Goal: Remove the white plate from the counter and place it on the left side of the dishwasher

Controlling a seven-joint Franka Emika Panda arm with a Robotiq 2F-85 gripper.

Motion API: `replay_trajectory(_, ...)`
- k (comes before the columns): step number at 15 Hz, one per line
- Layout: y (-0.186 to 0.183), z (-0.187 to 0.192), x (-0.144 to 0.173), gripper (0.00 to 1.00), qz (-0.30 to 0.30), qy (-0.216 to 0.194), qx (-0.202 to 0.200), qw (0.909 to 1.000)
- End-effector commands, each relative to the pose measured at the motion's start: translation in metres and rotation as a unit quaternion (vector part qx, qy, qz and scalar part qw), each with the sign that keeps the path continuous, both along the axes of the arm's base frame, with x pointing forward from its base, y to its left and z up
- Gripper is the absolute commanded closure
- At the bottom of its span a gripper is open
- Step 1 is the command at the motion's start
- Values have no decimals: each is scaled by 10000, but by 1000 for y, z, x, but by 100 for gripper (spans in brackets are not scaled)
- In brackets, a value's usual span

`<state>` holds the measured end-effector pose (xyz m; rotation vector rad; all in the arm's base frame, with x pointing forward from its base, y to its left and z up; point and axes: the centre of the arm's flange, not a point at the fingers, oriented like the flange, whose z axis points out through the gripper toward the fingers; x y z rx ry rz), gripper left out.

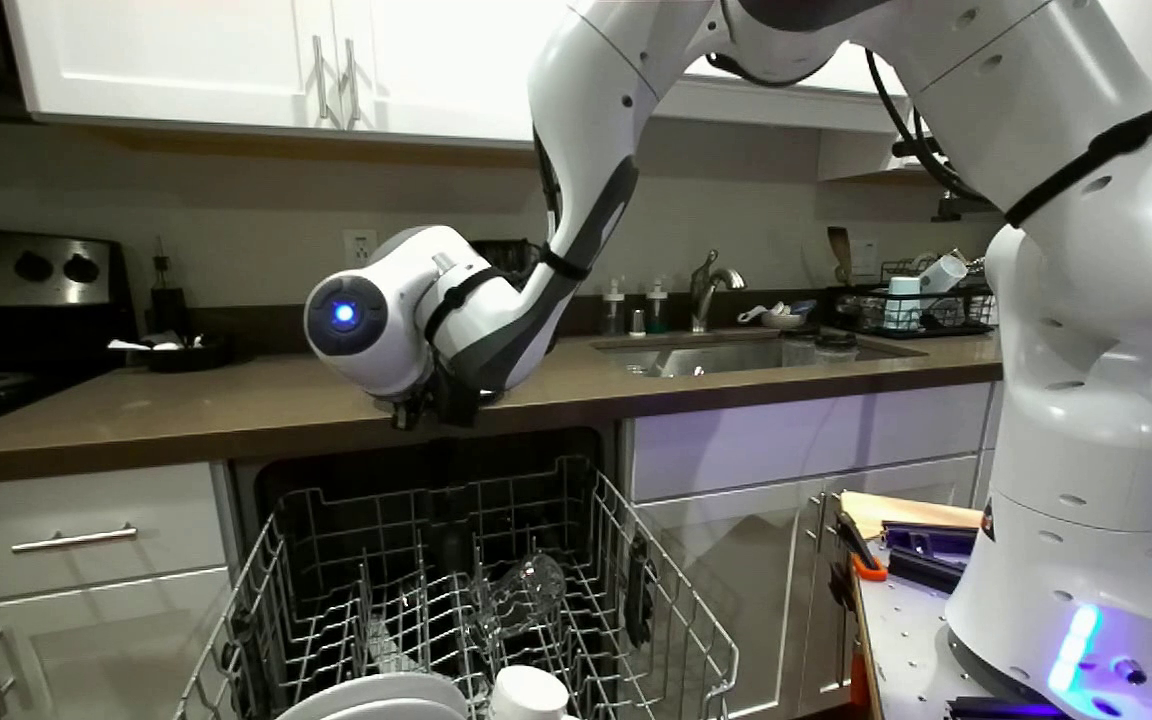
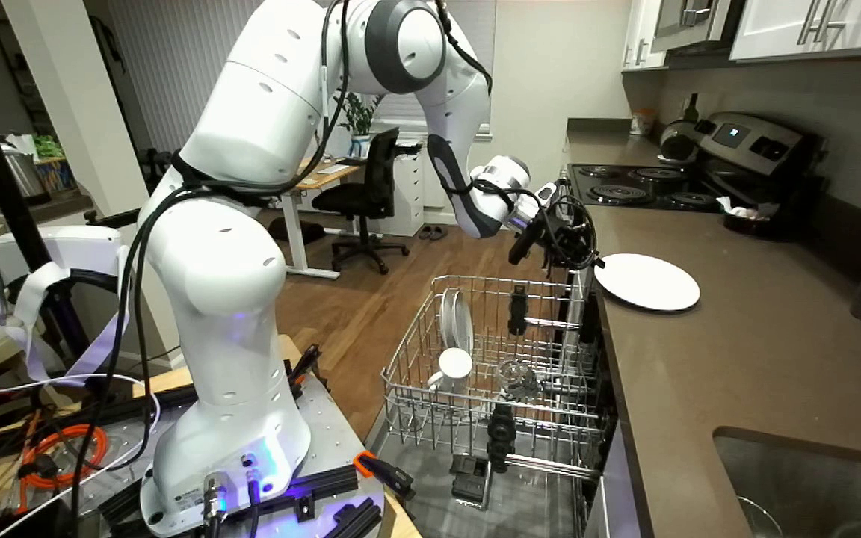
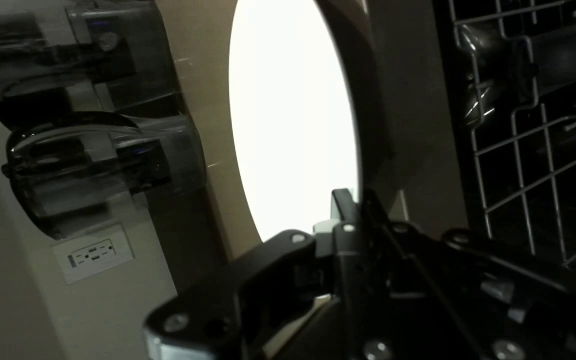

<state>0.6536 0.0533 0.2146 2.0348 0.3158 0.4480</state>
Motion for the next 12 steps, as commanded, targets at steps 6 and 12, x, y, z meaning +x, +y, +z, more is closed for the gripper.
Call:
replay_trajectory(6, 14, -4, -21, 90, 87, 178, -1, 9998)
replay_trajectory(12, 12, -17, -20, 89, 62, 286, -20, 9996)
